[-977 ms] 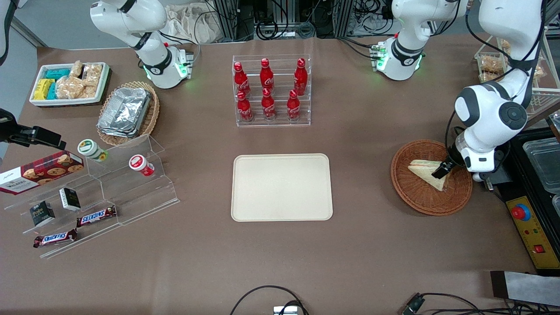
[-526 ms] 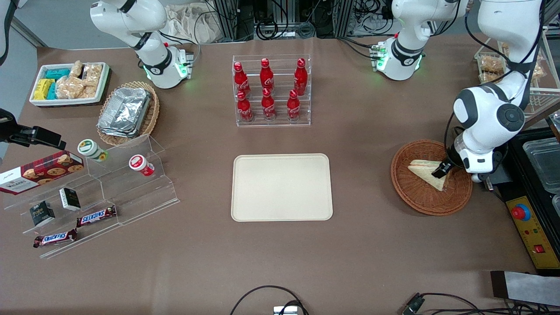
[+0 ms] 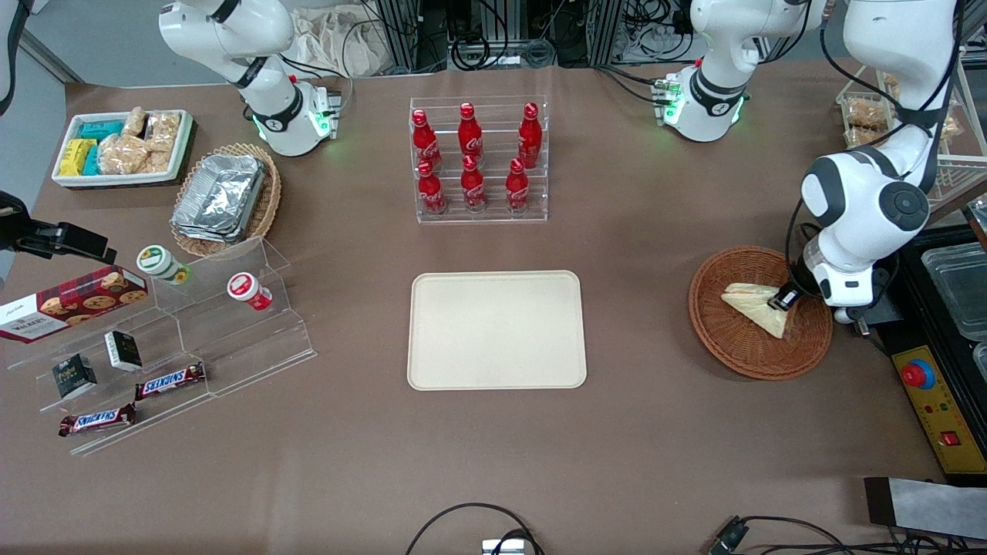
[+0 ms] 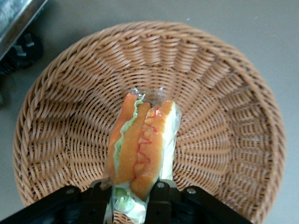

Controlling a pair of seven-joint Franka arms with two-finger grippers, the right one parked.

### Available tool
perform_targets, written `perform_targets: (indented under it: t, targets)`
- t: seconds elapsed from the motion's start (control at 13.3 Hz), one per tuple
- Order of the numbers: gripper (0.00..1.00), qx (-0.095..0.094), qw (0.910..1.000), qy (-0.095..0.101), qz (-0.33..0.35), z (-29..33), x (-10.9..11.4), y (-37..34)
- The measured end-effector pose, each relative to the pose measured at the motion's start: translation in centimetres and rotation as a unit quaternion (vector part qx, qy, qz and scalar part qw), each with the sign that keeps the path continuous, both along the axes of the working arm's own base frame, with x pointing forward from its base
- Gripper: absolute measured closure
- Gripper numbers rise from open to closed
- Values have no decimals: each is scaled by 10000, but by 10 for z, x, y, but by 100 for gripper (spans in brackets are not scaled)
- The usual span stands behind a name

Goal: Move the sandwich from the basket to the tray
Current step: 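Lift the sandwich with the left gripper and carry it toward the cream tray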

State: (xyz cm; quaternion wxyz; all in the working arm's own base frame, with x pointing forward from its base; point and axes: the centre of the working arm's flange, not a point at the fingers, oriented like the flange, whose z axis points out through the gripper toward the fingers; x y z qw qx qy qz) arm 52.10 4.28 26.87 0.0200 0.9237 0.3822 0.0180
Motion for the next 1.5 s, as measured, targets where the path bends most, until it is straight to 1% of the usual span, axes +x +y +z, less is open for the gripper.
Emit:
perform_targets:
  t: [0.08,0.23,0.3,0.38,0.53,0.68,0.98,1.05,1.2,1.5]
  targets:
    - [76,-27,9999,87,-93,12,5,-1]
    - [75,-107,9988,292,-379,52,21,-4]
    - [75,-140,9978,334,-551,78,30,-7]
    - [75,-158,9967,326,-727,103,37,-14]
    - [74,-165,9924,211,-1198,134,44,-43]
    - [74,-170,9862,144,-1643,142,43,-79]
    - [74,-179,9734,60,-2285,151,36,-140]
    - [74,-150,9692,35,-2458,154,32,-156]
    - [74,-26,9592,-33,-2828,163,24,-188]
    - [74,62,9388,-151,-3441,175,4,-251]
